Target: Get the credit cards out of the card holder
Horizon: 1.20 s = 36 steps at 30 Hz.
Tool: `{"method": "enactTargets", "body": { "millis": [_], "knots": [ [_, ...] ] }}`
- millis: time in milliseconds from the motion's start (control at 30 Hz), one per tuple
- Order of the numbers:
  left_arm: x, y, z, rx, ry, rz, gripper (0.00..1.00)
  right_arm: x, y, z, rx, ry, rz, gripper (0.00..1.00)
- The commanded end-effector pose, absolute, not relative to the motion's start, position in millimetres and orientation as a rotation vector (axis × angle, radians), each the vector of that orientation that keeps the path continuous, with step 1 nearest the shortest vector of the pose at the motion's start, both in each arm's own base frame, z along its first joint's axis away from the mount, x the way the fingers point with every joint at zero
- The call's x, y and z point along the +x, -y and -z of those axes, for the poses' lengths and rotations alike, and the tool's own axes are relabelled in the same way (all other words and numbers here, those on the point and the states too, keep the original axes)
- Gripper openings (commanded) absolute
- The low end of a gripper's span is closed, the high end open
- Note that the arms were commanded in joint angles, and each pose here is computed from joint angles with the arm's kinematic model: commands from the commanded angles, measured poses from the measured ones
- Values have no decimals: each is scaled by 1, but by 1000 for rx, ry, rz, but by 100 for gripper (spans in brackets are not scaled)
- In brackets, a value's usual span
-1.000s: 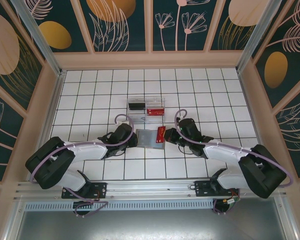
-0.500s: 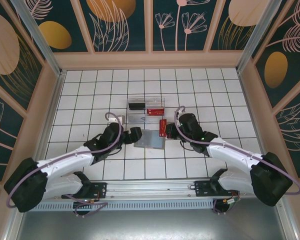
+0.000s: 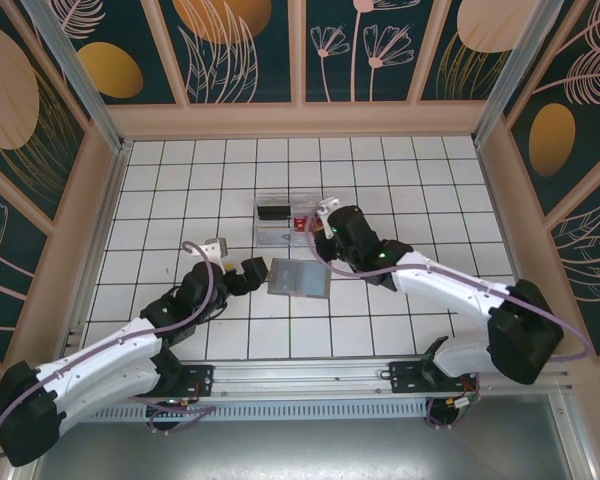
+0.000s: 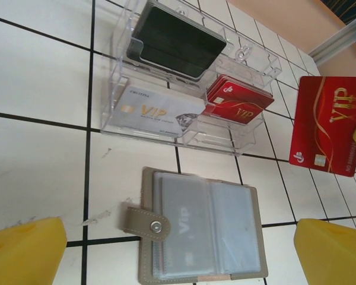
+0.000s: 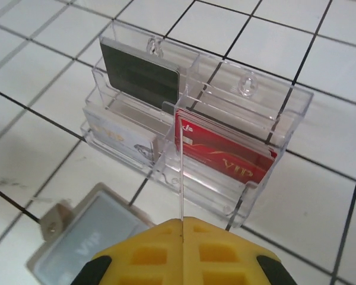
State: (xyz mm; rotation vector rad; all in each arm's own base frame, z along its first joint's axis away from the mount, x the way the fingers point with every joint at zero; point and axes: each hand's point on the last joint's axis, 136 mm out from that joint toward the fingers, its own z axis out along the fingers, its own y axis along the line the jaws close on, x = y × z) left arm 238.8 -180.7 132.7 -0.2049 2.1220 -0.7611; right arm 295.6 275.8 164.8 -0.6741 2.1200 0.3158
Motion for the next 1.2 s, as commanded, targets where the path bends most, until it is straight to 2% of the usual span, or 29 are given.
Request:
{"method": "enactTargets", "body": {
  "millis": [0, 167, 433, 567, 900, 1167],
  "knots": [
    [236, 169, -129, -200, -2114, 708, 98, 304, -277, -164, -944, -2053, -42, 0],
    [232, 165, -132, -184, -2082, 718, 99, 315, -281, -158, -1167, -1954, 176, 0],
    [228, 160, -133, -154, -2064, 712, 98, 310, -293, -166, -1430, -1749, 232, 0],
    [226, 158, -132, -153, -2056, 709, 98, 323, -286, -161, -1513, -1706, 335, 0],
    [225, 154, -131, -154, -2043, 707, 98, 337, -281, -140, -1652, -1621, 435, 0],
    [225, 153, -131, -157, -2040, 702, 98, 342, -289, -131, -1660, -1641, 408, 0]
  ]
}}
